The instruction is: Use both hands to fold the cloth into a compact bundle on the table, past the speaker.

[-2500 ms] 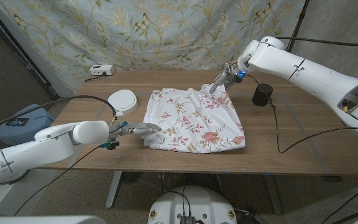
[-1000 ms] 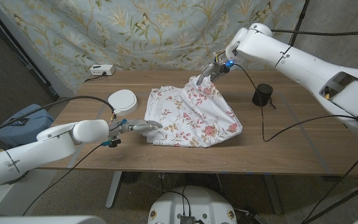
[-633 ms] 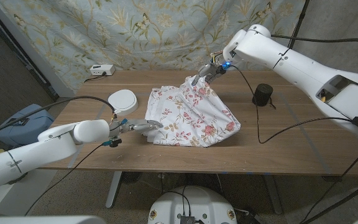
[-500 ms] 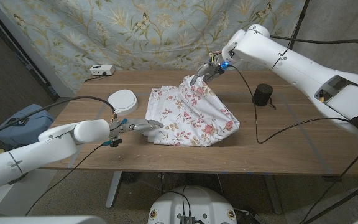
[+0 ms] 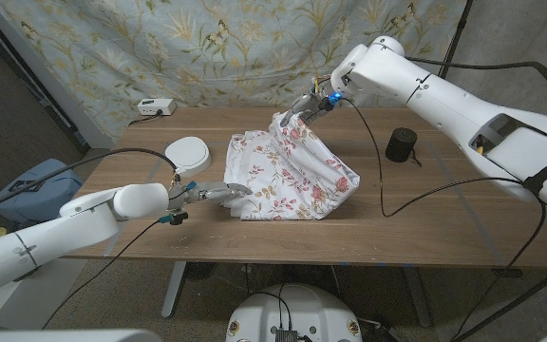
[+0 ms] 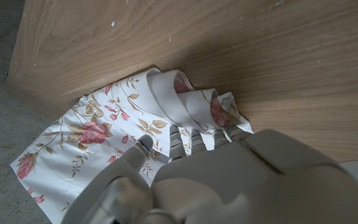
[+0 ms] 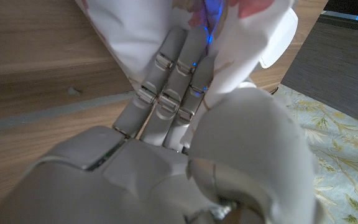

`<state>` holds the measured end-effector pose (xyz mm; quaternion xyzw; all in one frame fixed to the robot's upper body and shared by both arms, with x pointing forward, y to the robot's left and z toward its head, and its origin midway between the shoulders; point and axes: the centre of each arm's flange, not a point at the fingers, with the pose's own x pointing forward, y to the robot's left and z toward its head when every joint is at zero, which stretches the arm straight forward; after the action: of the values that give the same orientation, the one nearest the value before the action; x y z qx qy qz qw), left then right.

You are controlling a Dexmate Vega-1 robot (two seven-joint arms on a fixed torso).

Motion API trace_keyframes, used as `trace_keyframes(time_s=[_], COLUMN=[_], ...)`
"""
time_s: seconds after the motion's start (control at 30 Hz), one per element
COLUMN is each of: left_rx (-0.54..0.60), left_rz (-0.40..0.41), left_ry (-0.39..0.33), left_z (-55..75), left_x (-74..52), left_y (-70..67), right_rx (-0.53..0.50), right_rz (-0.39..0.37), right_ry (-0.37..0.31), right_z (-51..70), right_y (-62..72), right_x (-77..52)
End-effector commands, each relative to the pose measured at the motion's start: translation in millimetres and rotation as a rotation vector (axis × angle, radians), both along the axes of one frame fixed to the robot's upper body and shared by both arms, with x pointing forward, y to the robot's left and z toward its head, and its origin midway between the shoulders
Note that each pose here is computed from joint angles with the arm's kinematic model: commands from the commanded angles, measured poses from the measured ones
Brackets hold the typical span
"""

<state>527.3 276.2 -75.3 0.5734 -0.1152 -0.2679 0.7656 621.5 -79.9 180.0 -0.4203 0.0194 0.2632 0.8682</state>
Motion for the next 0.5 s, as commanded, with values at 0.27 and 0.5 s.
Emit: trace_keyframes(time_s=[0.27, 0.5], left_rx=[-0.014, -0.014], left_rz=[-0.019, -0.027], left_ry=[0.017, 0.018], left_z=[-3.4, -3.8], left_x=[1.4, 1.5], left_y=[-1.5, -2.5], right_rx=[0.033, 0.046], right_rz=[0.071, 0.067], right_ry=[0.007, 0.016], right_z=[3.4, -0.1], right_y=[27.9, 30.8], right_x=[10.2, 14.7])
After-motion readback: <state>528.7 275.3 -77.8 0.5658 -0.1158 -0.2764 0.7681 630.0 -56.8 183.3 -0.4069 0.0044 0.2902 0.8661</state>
